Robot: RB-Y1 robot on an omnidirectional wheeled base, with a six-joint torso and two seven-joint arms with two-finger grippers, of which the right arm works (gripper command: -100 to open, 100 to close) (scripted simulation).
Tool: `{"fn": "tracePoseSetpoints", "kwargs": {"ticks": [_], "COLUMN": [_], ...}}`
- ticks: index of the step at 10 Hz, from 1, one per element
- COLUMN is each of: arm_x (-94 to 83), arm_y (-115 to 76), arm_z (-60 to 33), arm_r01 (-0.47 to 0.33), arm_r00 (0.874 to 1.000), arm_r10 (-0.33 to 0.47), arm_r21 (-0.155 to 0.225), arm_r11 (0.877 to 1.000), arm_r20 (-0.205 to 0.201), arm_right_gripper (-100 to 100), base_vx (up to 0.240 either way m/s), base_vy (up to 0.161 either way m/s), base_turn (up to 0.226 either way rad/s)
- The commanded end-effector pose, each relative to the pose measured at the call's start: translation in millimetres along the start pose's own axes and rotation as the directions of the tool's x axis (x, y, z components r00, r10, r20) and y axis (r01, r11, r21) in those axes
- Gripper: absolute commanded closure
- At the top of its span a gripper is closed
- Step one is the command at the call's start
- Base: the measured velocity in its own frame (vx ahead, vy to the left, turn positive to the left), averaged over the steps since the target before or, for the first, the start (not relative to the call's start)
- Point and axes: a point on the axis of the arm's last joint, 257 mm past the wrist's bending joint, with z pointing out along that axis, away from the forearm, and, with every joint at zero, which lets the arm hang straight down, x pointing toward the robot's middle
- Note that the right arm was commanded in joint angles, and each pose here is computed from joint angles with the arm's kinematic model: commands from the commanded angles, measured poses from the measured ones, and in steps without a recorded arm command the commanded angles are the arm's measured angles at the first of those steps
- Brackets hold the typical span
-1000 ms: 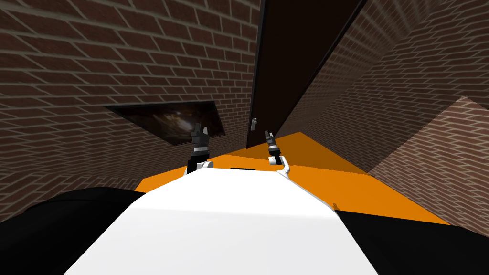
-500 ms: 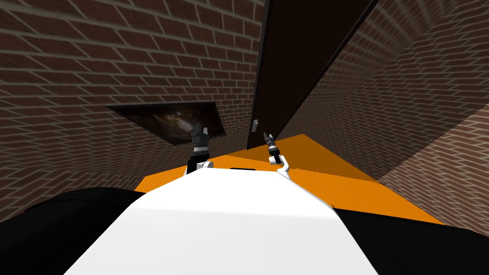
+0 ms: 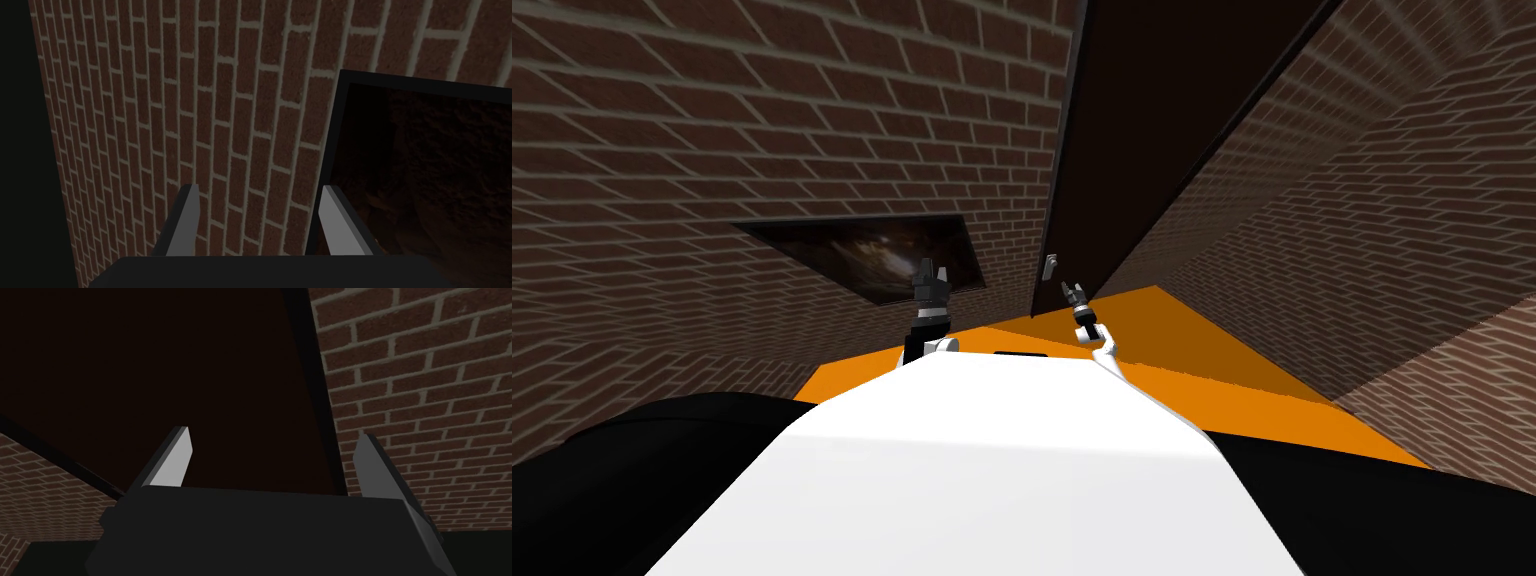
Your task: Pull the door open
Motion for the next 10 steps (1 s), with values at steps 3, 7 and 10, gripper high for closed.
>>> {"fn": "tracePoseSetpoints", "kwargs": {"ticks": [3, 7, 10], "arm_x": [19.0, 36.6, 49.6], "arm_y": [-16.2, -33.4, -47.8], "arm_z": [1.1, 1.3, 0.6], "arm_r01": [0.098, 0.189, 0.26], "arm_r00": [0.993, 0.976, 0.953], "arm_r10": [-0.098, -0.187, -0.257], "arm_r21": [0.008, 0.009, 0.004], "arm_r11": [0.995, 0.982, 0.965], "arm_r20": [-0.059, -0.115, -0.159], "arm_right_gripper": [-100, -100, -100], "base_vx": [0.088, 0.079, 0.086], "base_vy": [-0.028, -0.027, -0.031], "base_turn": [0.07, 0.063, 0.062]}}
